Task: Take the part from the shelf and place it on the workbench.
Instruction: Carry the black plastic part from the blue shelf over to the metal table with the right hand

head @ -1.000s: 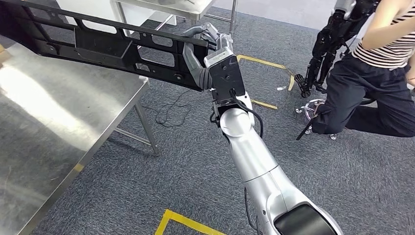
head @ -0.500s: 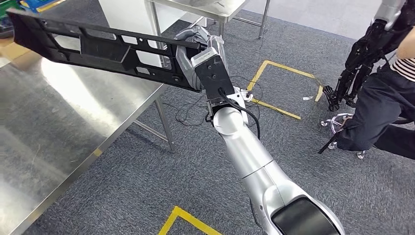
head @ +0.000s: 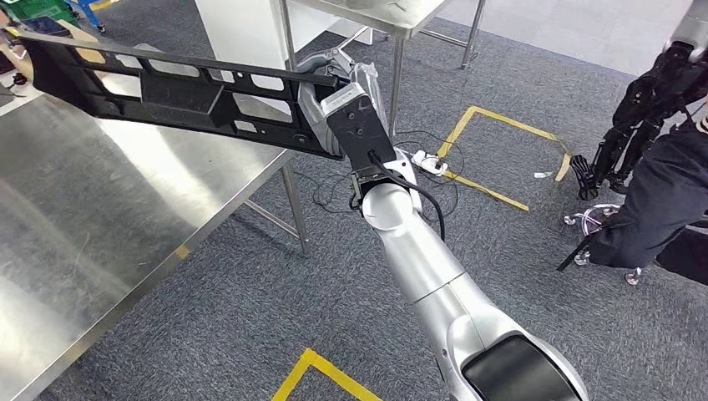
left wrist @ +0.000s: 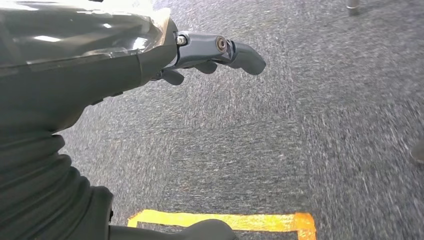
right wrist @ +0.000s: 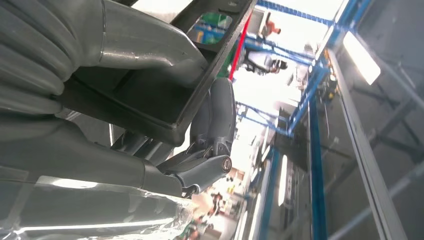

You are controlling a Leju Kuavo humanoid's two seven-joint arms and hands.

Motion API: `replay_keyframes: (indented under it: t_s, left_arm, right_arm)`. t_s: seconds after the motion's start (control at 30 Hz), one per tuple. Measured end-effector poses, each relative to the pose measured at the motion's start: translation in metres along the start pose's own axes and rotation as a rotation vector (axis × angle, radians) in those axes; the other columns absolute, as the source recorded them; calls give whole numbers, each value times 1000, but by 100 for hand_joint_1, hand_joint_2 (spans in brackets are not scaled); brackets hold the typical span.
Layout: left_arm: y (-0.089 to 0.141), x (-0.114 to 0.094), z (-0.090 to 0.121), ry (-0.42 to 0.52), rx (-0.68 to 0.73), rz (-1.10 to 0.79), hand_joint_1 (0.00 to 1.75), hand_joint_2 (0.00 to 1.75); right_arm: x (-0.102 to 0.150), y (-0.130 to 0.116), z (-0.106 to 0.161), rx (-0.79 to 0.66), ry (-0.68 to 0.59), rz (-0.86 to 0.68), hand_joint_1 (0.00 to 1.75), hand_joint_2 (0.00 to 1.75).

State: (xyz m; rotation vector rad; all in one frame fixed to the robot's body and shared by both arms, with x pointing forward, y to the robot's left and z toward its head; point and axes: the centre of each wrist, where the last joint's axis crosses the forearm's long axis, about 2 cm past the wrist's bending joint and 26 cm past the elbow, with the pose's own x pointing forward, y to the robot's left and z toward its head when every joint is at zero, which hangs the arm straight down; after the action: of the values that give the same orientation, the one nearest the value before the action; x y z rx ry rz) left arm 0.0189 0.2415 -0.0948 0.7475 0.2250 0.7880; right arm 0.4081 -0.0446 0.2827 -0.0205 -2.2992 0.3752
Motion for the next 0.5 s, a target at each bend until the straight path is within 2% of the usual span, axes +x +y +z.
replay_keyframes:
  t_s: [0.27, 0.5]
  left_arm:
    - [-1, -1, 2, -10, -6, 14, 0, 175]
    - [-6, -7, 6, -51, -29, 129, 0, 175]
  right_arm:
    - [-2, -4, -5, 11, -2, 34, 175, 175]
    - [-11, -12, -4, 11, 9, 132, 175, 175]
